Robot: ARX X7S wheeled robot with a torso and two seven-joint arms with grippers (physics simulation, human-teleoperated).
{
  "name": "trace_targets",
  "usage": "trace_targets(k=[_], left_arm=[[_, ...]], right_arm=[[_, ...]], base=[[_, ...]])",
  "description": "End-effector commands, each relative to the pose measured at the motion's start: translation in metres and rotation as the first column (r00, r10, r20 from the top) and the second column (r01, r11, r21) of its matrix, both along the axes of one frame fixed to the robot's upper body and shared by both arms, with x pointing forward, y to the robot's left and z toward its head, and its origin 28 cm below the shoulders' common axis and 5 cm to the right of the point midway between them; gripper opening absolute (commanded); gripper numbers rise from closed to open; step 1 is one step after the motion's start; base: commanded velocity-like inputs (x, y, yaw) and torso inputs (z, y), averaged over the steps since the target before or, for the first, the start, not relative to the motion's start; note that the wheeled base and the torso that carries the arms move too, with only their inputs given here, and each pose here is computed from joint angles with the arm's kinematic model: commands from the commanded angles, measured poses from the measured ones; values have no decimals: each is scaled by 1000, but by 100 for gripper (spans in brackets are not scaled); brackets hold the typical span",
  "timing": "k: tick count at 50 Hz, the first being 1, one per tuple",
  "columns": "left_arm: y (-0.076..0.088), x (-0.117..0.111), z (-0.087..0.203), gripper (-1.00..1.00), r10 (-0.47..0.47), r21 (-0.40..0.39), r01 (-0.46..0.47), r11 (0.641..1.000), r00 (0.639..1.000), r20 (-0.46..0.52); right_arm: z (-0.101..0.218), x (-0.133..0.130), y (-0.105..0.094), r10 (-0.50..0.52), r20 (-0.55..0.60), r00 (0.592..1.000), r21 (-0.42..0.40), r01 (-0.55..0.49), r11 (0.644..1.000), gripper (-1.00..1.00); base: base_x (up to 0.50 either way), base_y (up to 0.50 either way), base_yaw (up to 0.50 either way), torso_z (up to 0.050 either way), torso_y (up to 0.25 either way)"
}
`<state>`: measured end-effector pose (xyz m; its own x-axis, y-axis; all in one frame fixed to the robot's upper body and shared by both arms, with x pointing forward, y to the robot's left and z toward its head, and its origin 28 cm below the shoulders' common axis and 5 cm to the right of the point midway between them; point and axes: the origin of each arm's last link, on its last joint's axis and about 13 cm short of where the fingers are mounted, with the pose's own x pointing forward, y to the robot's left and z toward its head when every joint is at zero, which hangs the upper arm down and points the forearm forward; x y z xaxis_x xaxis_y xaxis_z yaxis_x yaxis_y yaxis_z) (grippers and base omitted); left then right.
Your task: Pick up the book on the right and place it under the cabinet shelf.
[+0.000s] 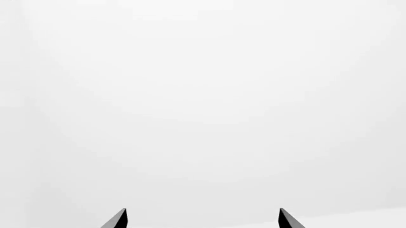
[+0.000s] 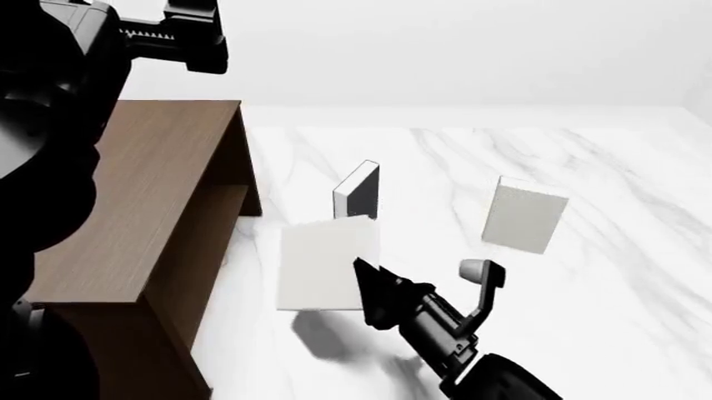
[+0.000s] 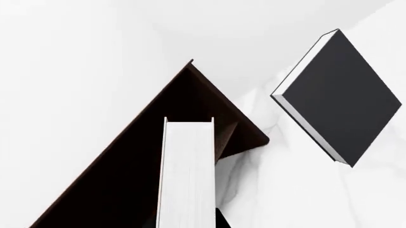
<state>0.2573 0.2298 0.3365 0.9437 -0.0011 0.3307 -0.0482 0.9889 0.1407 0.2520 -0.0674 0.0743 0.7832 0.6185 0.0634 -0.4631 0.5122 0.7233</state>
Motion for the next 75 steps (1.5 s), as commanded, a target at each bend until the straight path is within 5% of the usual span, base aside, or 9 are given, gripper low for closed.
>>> trace_targets(k=[1, 52, 75], left_arm=[[0, 1, -2, 100, 5, 2, -5, 1000, 1000, 3], [2, -3, 0, 100, 6, 5, -6, 1000, 1000, 11], [2, -4, -2, 100, 3, 6, -3, 1000, 1000, 13]], right_arm=[[-8, 2, 12, 6, -3, 1000, 100, -5, 995, -100], [-82, 20, 66, 71, -225, 972, 127, -43, 991, -100], [-102, 21, 79, 55, -263, 963, 14, -53, 998, -100]], base=[[0, 0, 0, 0, 0], [0, 0, 0, 0, 1], [0, 0, 4, 0, 0]])
